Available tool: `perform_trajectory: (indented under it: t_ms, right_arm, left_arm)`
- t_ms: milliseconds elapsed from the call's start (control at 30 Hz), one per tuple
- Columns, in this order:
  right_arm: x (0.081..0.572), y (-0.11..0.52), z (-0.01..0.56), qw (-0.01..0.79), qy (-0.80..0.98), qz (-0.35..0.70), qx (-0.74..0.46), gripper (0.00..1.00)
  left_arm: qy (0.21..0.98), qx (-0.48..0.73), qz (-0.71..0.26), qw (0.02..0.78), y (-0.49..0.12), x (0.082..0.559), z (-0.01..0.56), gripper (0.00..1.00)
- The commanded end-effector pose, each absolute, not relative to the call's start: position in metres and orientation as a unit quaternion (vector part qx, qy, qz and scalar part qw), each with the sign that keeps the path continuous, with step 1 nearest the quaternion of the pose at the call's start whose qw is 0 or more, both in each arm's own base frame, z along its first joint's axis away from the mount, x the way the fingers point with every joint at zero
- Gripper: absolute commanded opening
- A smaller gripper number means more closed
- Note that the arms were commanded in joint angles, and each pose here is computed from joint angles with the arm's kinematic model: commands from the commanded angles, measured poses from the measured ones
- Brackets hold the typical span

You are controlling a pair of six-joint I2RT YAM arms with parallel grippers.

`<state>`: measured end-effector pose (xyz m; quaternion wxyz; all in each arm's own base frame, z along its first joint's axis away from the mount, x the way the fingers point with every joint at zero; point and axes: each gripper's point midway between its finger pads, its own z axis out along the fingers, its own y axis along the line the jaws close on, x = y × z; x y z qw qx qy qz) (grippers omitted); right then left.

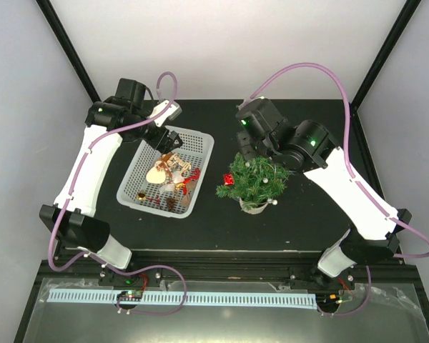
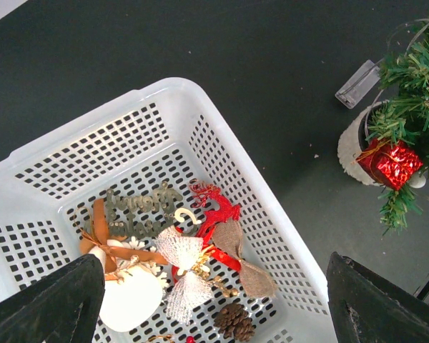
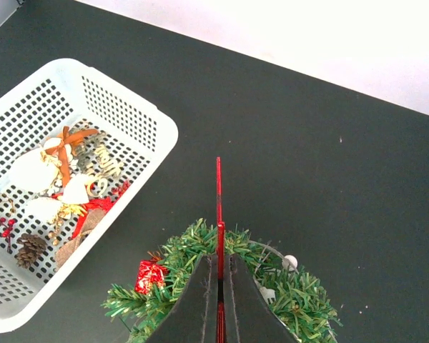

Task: Decorate the small christmas tree

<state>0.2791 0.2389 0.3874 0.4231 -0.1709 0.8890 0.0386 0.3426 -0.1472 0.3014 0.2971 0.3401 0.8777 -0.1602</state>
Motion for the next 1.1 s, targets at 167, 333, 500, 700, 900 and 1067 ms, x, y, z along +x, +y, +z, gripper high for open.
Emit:
perform_trajectory:
  t_ms: [167,333,500,700,900,1067]
  right_arm:
    - [0.277,0.238,0.389,0.43,0.886,0.044,-0.169,0.01]
    - [0.276,0.237,0.384,0.423,0.89,0.041,-0.169,0.01]
    - [0.275,0.234,0.379,0.42,0.891,0.036,-0.167,0.01]
    - [0.272,0.228,0.375,0.417,0.894,0.028,-0.164,0.01]
    - [0.269,0.224,0.367,0.413,0.896,0.027,-0.159,0.01]
    - [0.268,0.223,0.359,0.407,0.899,0.025,-0.158,0.01]
  left_arm:
    - [0.876,0.342,-0.156,0.301,-0.149,0.345,0.303,0.85]
    - [0.877,0.341,-0.157,0.3,-0.15,0.345,0.302,0.85]
    - [0.877,0.342,-0.156,0.3,-0.149,0.345,0.302,0.85]
    - [0.877,0.342,-0.155,0.299,-0.15,0.346,0.301,0.85]
    - [0.878,0.342,-0.156,0.297,-0.15,0.346,0.3,0.85]
    - [0.878,0.342,-0.155,0.297,-0.15,0.347,0.299,0.85]
